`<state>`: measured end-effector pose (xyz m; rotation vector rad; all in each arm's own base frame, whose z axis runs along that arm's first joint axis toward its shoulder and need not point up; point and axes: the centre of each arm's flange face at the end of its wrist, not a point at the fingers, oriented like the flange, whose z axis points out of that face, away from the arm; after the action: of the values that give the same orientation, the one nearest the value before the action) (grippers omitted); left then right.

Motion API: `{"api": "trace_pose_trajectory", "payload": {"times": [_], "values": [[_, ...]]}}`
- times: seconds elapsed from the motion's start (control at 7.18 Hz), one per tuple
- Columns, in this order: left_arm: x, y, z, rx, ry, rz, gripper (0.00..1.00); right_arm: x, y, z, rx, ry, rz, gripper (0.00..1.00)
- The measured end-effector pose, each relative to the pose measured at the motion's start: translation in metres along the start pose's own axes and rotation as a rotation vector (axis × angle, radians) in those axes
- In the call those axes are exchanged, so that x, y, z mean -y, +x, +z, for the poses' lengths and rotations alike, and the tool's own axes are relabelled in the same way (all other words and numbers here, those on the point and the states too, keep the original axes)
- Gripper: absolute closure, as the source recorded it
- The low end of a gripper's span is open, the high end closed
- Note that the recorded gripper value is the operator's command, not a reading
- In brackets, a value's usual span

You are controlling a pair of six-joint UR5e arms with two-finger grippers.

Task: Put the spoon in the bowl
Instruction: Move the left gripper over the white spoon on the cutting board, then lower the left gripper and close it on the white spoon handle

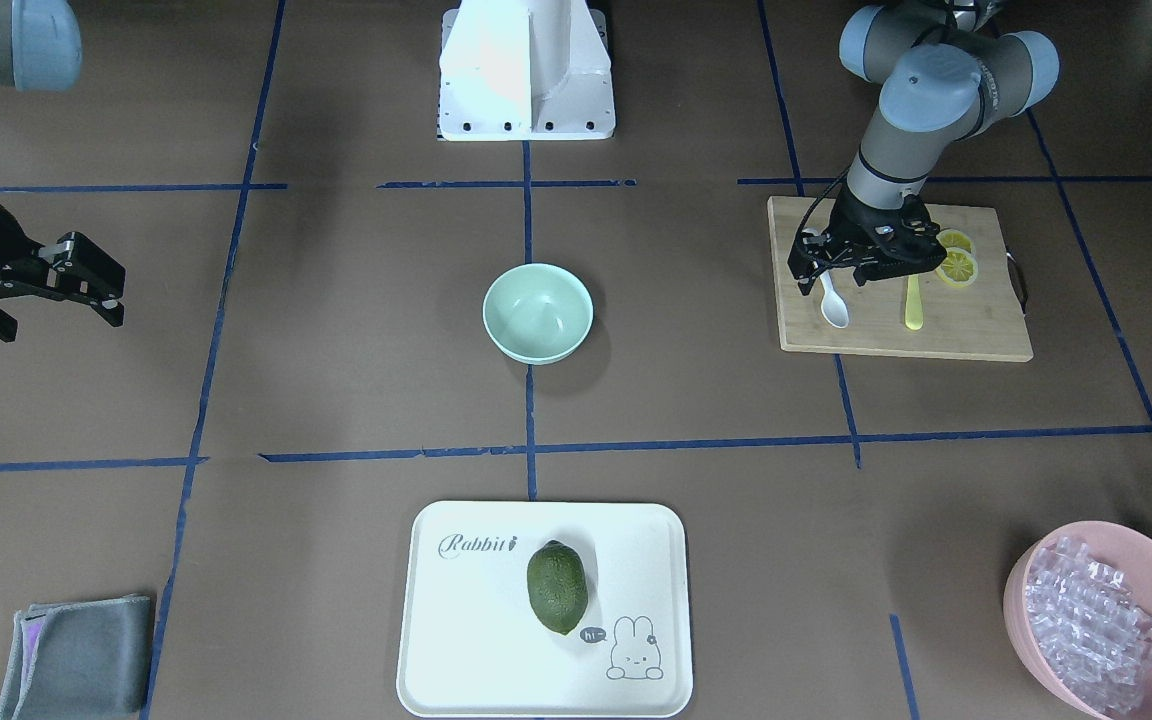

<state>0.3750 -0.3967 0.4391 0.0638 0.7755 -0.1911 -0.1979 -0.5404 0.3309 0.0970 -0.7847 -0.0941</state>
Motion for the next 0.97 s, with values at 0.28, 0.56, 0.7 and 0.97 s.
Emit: {"api": "trace_pose_trajectory", "payload": {"times": [0.28, 0.56, 0.7, 0.97], "values": [[-0.001, -0.002, 0.002, -0.024, 0.005, 0.004, 0.18, 0.000, 0.000, 0.000, -0.001, 0.000, 0.001, 0.00], [0.000, -0.004, 0.008, -0.048, 0.011, 0.003, 0.18, 0.000, 0.000, 0.001, -0.001, 0.000, 0.002, 0.00], [0.000, -0.005, 0.011, -0.053, 0.013, 0.002, 0.18, 0.000, 0.001, 0.001, -0.002, 0.000, 0.003, 0.00], [-0.003, -0.007, 0.014, -0.052, 0.008, 0.005, 0.19, -0.001, 0.001, 0.001, -0.002, -0.001, 0.005, 0.00]]}}
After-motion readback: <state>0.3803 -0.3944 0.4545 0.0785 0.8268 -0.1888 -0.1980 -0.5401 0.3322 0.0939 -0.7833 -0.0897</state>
